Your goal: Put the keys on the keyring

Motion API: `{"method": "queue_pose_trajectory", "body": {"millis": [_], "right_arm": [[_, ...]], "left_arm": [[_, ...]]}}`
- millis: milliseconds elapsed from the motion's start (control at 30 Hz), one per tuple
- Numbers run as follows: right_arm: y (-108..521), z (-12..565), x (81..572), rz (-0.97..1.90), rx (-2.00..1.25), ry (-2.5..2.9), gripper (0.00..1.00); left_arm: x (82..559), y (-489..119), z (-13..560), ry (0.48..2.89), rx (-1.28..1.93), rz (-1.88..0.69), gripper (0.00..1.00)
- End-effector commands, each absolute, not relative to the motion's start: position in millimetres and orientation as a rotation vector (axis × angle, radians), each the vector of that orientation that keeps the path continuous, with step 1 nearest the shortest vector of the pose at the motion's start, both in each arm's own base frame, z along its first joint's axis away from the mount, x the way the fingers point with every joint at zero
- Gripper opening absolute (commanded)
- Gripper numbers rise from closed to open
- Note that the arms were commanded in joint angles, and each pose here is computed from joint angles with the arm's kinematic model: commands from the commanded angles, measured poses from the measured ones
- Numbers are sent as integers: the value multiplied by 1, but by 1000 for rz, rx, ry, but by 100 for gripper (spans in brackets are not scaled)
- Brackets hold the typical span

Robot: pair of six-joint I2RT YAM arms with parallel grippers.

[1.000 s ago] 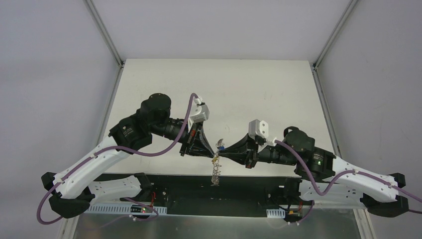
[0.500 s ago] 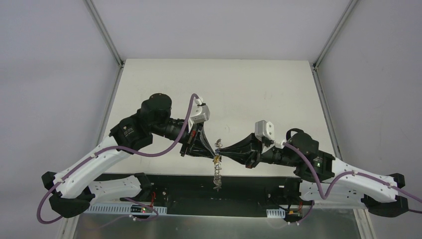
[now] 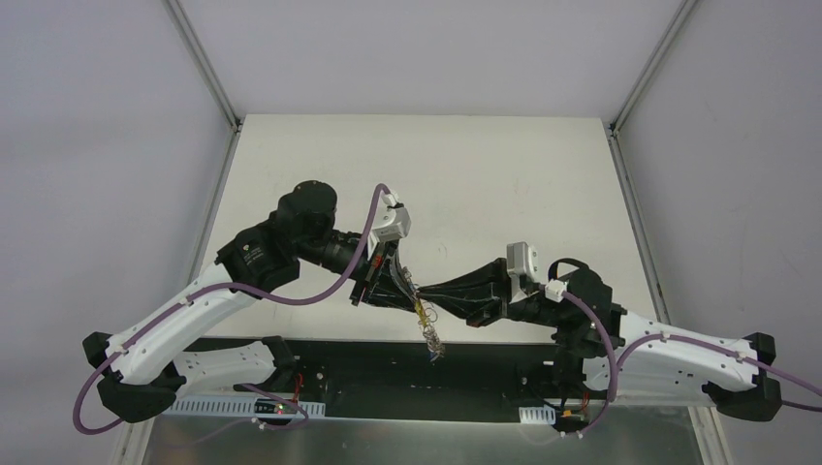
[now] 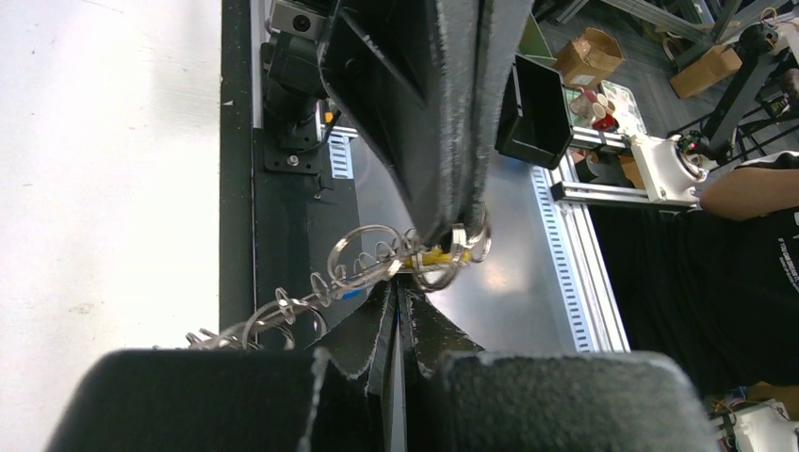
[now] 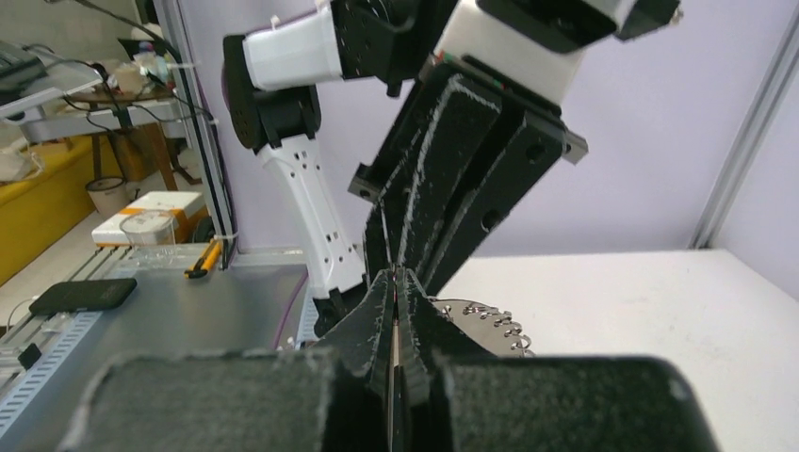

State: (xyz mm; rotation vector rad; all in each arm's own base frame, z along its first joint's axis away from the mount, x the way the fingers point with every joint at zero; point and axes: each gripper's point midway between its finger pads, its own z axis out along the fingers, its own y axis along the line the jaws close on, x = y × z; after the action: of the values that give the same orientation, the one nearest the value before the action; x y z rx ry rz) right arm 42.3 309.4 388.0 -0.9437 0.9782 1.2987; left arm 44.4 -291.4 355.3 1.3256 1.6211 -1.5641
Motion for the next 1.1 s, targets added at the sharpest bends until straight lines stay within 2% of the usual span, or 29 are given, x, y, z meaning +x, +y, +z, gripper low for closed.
{"method": "queue_pose_trajectory", "body": {"millis": [0,500,733,900,1067], "right_arm": [[293,453,28,1364,-820,687,0],[283,471,13,1421,-759,548,0],[277,480,10,1393,-712,449,0],[273,487,11,1363,-670,414,0],[275,492,10,1340,-656,397,0]], "left_arm": [[40,-292,370,1514,1354,-1578,0],[45,-282,378,1495,1272,-1493,0],[65,-268,403,1460,1102,-1339,11],[57,-261,431,1299,1077,-1360,21],[46,-257,455,1157,1077,-1399,26]]}}
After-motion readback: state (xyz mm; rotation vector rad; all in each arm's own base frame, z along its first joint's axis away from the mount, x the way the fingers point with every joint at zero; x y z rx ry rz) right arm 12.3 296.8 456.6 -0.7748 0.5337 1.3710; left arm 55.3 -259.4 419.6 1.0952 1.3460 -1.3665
